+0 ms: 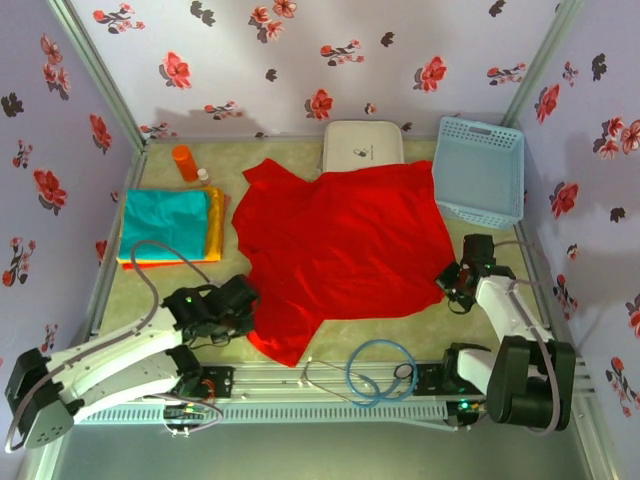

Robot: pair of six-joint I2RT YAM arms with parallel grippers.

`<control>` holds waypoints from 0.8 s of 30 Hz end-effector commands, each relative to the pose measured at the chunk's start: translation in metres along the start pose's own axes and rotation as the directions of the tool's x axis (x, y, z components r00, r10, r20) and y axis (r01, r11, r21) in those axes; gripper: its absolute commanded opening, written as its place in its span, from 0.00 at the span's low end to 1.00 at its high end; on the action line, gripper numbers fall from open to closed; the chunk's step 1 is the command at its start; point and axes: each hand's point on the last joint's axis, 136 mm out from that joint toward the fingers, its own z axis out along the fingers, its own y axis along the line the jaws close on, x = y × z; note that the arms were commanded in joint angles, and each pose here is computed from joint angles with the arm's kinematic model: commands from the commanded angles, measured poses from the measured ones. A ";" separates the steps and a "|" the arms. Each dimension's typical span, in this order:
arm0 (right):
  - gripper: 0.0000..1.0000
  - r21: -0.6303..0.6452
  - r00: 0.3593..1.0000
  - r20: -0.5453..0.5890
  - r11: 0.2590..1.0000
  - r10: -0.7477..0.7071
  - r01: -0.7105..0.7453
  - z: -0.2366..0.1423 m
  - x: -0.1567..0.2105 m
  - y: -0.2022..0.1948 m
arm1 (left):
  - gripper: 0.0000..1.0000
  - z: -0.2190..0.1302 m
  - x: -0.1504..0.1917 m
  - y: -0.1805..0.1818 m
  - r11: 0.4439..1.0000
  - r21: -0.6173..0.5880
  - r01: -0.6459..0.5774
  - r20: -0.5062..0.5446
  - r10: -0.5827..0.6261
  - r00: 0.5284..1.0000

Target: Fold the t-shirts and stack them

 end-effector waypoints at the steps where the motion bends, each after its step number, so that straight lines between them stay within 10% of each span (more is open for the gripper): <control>1: 0.00 -0.085 0.998 0.054 0.995 -0.039 0.044 -0.036 -0.018 0.029 | 0.00 -0.043 -0.028 0.003 0.999 -0.032 -0.044 0.100 0.047 0.994; 13: 0.00 -0.348 0.969 0.243 0.930 -0.031 0.117 -0.187 -0.086 0.134 | 0.00 -0.229 -0.155 -0.045 0.990 0.037 -0.138 0.403 0.111 0.908; 24: 0.00 -0.588 0.848 0.524 0.689 -0.075 0.424 -0.351 -0.081 0.202 | 0.00 -0.399 -0.205 -0.058 0.960 0.014 -0.279 0.741 0.177 0.648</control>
